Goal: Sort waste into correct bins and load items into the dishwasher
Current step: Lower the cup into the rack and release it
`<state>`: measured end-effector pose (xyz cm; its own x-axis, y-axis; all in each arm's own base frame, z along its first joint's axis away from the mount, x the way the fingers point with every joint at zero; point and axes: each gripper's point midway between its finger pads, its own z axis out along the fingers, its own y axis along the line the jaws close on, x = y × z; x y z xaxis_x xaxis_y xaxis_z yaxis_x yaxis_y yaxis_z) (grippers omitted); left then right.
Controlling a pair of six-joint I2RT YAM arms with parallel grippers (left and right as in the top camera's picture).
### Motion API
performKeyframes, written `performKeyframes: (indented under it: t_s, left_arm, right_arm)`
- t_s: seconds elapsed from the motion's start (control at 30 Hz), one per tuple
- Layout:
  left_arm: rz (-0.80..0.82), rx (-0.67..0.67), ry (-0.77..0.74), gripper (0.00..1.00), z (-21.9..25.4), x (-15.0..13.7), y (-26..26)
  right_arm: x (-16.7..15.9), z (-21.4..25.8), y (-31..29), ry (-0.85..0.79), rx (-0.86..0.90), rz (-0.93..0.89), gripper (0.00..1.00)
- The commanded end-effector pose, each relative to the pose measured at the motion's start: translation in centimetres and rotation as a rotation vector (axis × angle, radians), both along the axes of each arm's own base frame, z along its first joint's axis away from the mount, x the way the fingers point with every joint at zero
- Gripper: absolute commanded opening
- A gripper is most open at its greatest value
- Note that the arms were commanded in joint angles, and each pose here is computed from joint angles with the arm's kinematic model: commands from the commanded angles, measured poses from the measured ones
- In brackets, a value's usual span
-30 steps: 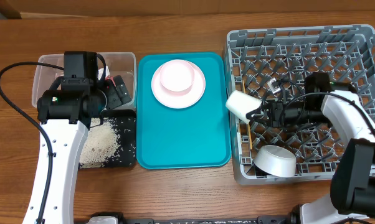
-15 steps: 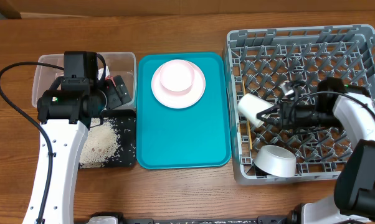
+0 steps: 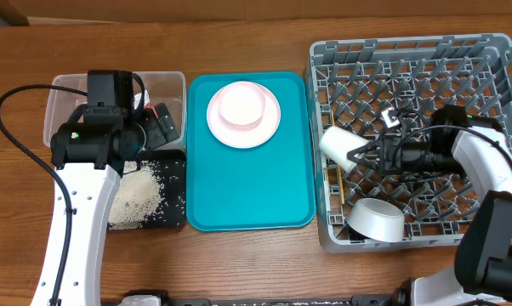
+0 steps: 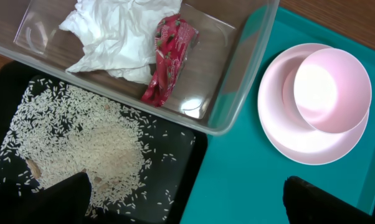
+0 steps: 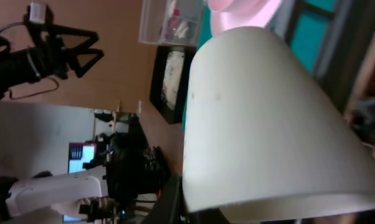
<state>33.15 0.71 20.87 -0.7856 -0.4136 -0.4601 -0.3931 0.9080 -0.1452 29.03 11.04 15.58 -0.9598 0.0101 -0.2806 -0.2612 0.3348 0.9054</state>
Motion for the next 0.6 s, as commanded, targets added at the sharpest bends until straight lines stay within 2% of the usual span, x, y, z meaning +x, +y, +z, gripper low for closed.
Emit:
performKeyframes:
  t_s: [0.0, 0.17, 0.33, 0.43, 0.57]
  left_arm:
    - [0.004, 0.003, -0.017, 1.0, 0.6, 0.2, 0.2]
    - [0.004, 0.003, -0.017, 1.0, 0.6, 0.2, 0.2]
    - [0.004, 0.003, -0.017, 1.0, 0.6, 0.2, 0.2]
    - [0.004, 0.003, -0.017, 1.0, 0.6, 0.2, 0.2]
    - [0.004, 0.003, -0.017, 1.0, 0.6, 0.2, 0.2]
  right_arm:
    - [-0.6, 0.8, 2.3, -0.077, 0.072, 0.073, 0.04]
    - [-1.6, 0.5, 4.0, -0.111, 0.056, 0.152, 0.04]
    - [-2.1, -1.4, 3.3, -0.087, -0.059, 0.181, 0.04]
    - [-2.2, -2.9, 2.4, -0.032, -0.147, 0.177, 0.04]
    - [-1.9, -6.3, 0.1, 0.146, -0.38, 0.105, 0.04]
